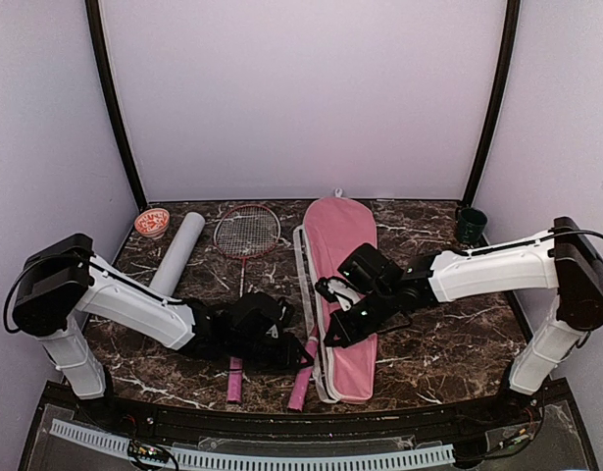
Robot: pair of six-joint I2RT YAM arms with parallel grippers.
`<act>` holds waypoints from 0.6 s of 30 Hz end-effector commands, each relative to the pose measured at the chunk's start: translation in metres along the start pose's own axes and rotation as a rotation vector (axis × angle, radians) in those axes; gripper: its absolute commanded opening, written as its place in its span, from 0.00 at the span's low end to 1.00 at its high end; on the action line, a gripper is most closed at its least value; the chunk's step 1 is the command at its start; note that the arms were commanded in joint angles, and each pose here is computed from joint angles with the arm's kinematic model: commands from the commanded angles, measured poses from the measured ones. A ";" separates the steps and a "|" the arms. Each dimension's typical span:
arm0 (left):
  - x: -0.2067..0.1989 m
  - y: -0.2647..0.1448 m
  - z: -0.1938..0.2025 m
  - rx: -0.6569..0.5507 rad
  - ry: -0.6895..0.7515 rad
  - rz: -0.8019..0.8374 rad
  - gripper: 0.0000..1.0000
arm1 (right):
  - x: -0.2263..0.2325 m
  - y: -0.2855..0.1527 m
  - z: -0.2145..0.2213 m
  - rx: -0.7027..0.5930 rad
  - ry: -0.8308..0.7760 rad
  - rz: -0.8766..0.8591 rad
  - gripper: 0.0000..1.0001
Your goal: Pack up the badminton gear
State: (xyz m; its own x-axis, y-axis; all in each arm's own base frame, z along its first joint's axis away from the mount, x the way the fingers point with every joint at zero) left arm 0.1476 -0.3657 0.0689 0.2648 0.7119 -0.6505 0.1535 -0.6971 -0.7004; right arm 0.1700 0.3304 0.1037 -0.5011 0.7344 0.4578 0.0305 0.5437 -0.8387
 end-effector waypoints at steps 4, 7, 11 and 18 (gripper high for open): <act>-0.038 0.006 -0.020 -0.077 0.073 0.151 0.00 | 0.030 -0.012 -0.008 -0.032 -0.021 -0.192 0.00; -0.040 0.007 -0.023 -0.096 0.075 0.159 0.00 | 0.031 -0.009 0.000 -0.010 -0.025 -0.219 0.00; -0.043 0.007 -0.028 -0.118 0.081 0.153 0.00 | 0.033 -0.003 0.012 0.029 -0.049 -0.226 0.00; -0.032 0.009 -0.039 -0.183 0.053 0.066 0.00 | 0.023 0.002 0.020 0.063 -0.093 -0.168 0.00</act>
State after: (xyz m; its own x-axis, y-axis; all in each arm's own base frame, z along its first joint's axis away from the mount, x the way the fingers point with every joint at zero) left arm 0.1594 -0.3865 0.0722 0.2889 0.6746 -0.6793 0.1933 -0.7361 -0.6487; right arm 0.1450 0.3410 0.1046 -0.5207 0.6230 0.5837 -0.1020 0.6335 -0.7670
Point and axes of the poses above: each gripper's point midway between its finger pads, its own y axis out along the fingers, its own x axis along the line the jaws close on, z = x × y, the point moved 4 cm from there along -y, back along the fingers, and after that the axes turned 5 degrees about y, right-handed, at the moved point
